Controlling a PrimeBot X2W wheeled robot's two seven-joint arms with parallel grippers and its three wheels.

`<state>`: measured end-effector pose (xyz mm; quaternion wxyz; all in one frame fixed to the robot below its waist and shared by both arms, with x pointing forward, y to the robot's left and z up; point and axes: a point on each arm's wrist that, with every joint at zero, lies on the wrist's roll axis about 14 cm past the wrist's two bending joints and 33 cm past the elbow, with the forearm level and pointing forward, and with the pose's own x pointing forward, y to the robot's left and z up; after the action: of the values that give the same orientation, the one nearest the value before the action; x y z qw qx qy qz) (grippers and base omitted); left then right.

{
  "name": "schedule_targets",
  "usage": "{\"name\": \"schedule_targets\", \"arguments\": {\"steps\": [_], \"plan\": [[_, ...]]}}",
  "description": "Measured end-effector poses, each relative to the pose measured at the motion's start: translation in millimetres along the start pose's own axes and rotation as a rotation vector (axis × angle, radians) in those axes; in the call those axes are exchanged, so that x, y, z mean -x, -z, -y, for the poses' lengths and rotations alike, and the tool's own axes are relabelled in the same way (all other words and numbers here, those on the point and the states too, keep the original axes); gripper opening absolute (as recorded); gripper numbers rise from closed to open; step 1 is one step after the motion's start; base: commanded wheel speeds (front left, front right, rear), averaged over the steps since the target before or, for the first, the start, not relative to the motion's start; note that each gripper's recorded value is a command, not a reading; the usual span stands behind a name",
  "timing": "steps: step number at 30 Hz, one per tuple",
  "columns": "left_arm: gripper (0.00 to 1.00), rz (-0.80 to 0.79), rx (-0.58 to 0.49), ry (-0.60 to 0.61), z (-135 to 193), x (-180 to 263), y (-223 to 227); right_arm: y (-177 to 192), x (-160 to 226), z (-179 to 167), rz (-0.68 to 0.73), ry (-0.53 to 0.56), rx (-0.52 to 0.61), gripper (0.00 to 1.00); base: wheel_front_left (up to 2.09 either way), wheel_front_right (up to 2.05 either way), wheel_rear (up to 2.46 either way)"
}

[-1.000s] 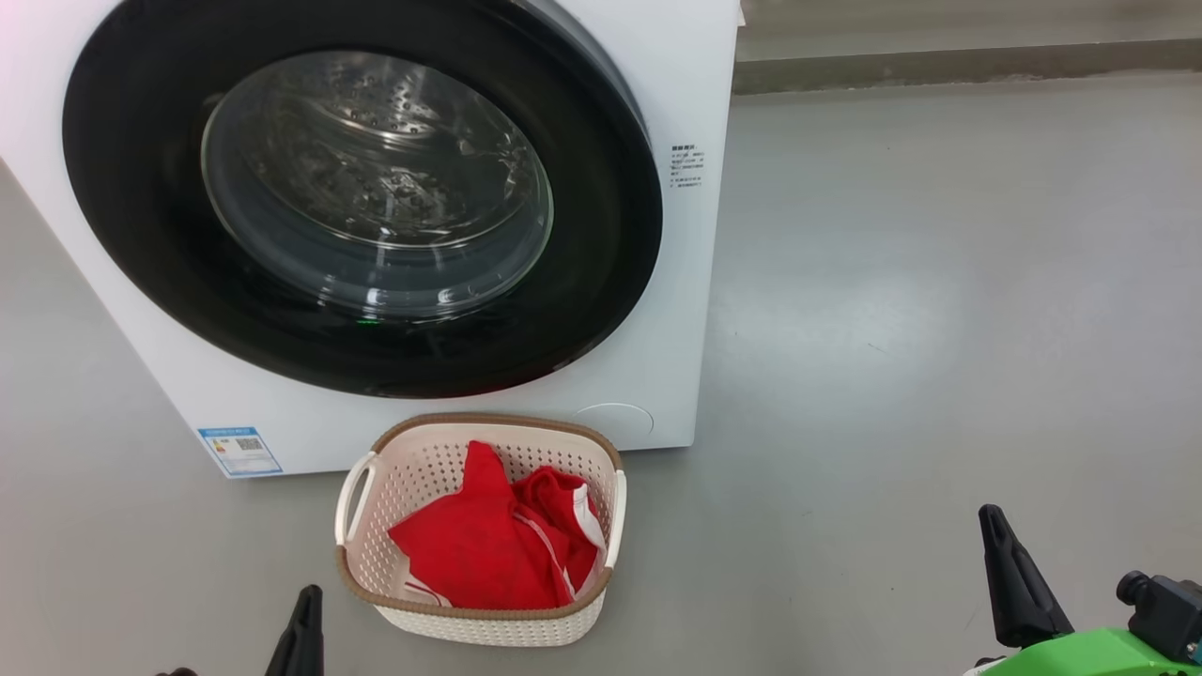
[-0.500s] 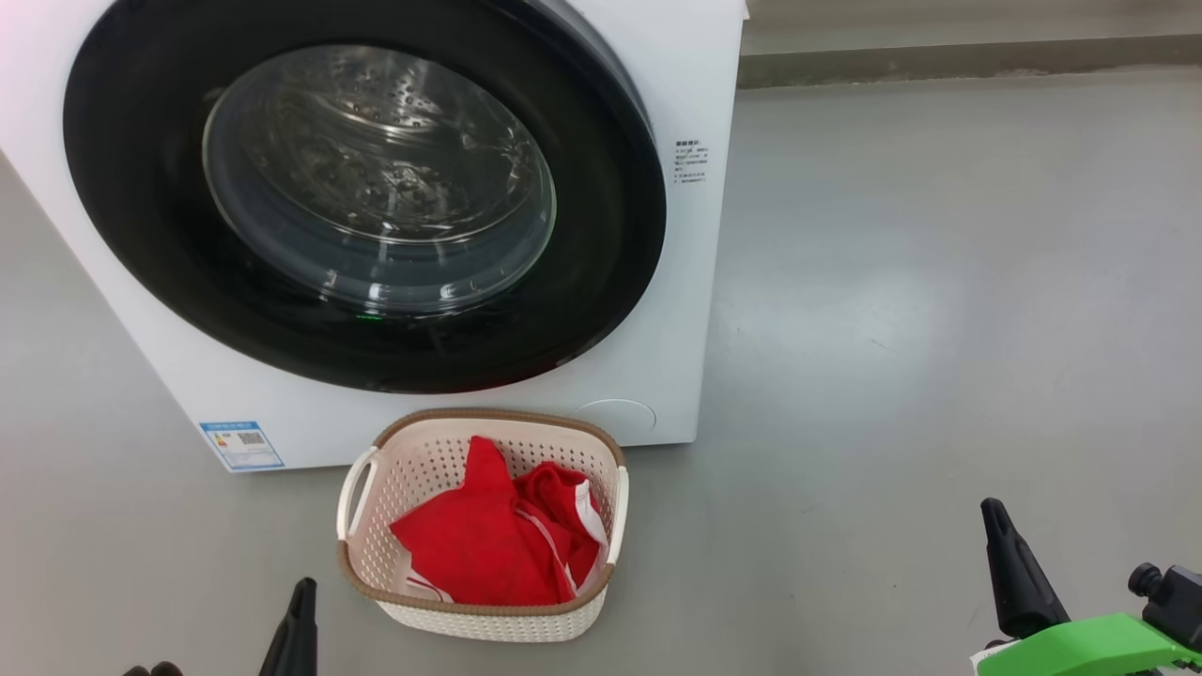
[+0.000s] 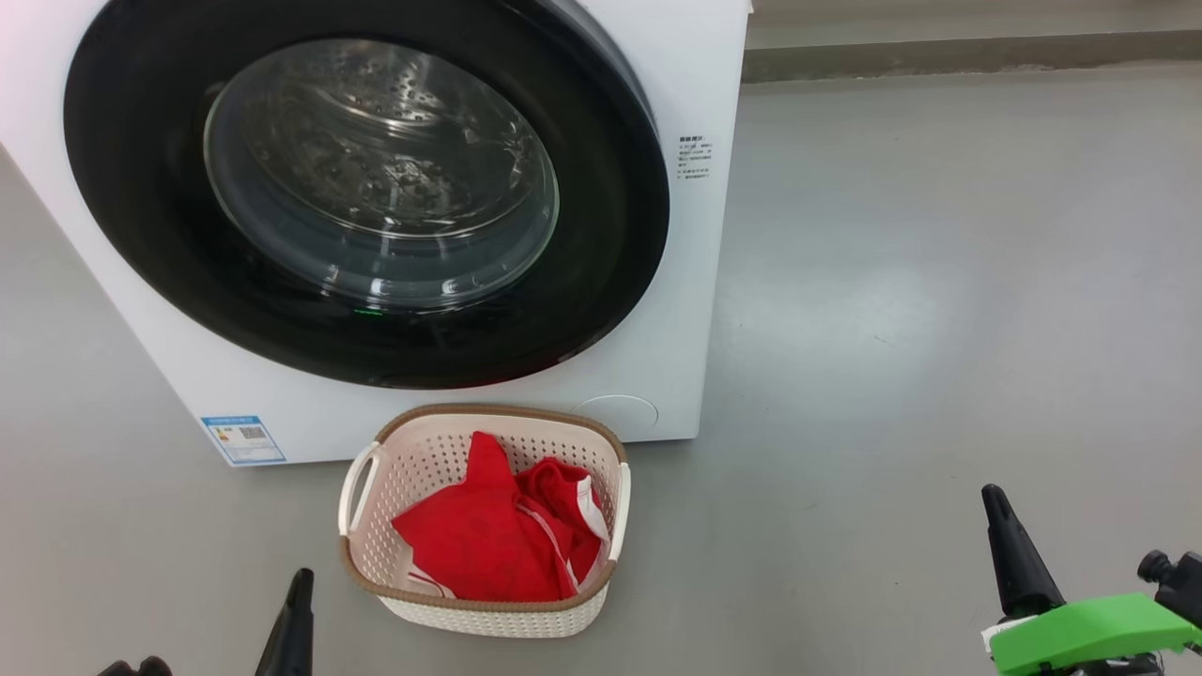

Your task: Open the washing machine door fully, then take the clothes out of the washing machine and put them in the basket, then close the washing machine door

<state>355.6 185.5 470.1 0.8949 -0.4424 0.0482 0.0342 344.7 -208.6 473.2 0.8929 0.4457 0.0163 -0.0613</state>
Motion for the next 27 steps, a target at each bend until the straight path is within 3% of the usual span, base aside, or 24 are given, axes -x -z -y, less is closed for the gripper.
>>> {"name": "schedule_targets", "arguments": {"steps": [27], "plan": [[0.0, -0.017, 0.27, 0.005, 1.5, -8.5, -3.7, 1.5, -9.3, 2.3, -0.029, 0.018, -0.269, 0.0, 0.0, 0.0, 0.0]]}}
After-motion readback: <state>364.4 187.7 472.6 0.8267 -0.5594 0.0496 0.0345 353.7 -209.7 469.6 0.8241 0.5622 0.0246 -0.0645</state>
